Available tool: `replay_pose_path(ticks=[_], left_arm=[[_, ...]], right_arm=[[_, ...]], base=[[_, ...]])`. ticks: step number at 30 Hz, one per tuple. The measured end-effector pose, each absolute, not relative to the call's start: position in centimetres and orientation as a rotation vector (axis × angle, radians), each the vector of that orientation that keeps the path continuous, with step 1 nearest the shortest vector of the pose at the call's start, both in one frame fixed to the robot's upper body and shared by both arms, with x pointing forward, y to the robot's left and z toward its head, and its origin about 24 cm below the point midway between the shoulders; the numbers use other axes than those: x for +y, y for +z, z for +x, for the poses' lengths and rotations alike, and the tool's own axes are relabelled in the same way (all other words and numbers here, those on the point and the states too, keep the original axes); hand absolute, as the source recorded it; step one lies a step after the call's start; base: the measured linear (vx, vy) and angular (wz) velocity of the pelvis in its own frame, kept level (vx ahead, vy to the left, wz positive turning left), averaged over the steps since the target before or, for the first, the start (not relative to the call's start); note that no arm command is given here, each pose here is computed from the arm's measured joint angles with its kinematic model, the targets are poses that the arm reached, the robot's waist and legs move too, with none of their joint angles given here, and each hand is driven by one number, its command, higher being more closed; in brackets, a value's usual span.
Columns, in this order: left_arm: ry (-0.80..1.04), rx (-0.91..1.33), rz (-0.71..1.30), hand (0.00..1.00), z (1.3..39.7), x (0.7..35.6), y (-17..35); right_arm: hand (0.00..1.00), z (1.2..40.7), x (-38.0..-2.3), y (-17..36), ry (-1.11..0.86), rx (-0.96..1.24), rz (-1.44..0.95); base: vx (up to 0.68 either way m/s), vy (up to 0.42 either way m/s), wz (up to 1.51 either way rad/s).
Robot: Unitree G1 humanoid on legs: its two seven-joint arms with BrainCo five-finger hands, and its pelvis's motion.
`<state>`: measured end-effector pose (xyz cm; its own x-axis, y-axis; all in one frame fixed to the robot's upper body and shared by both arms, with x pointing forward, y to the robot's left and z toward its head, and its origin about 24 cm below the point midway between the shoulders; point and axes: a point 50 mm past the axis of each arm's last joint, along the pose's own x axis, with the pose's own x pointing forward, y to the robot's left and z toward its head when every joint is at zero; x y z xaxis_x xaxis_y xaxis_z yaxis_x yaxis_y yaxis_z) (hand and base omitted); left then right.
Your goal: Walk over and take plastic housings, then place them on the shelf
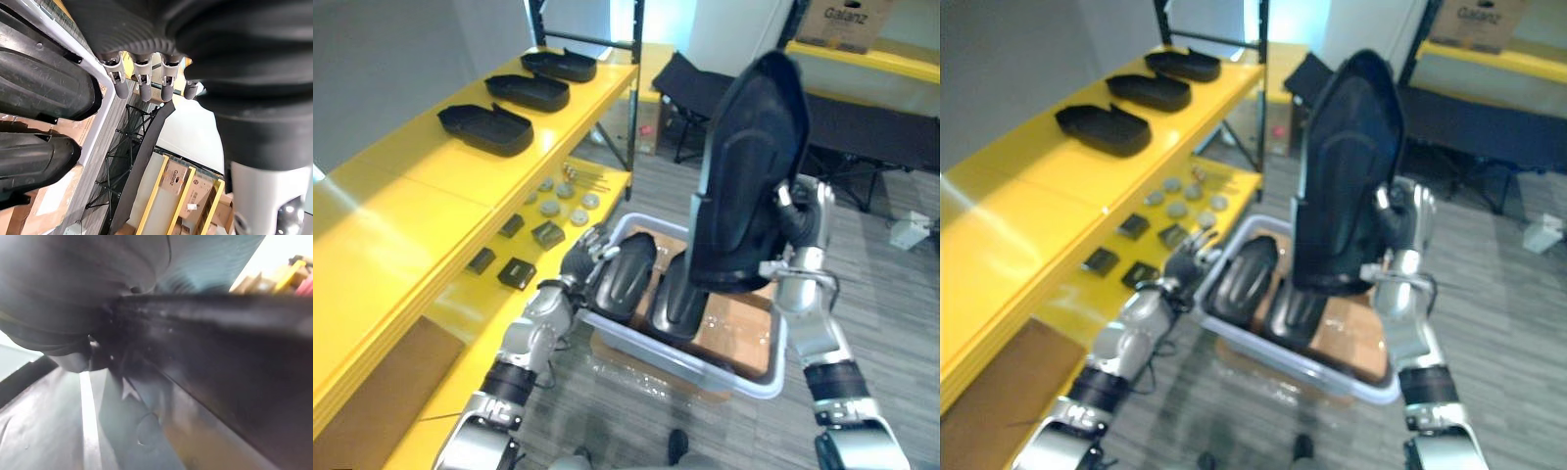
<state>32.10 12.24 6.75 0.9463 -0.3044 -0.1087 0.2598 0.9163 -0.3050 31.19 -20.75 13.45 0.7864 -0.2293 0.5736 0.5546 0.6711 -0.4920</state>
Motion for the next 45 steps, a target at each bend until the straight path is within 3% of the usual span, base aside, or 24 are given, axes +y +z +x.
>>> replay_pose_path(ticks=[45], left_arm=[[-0.55,0.255,-0.275,0.0,28.4,5.6,2.9]], right_arm=[[1.0,32.2,-14.1,5.8,-0.14,-0.257,-0.784]], base=[[-0.01,-0.001,0.02]])
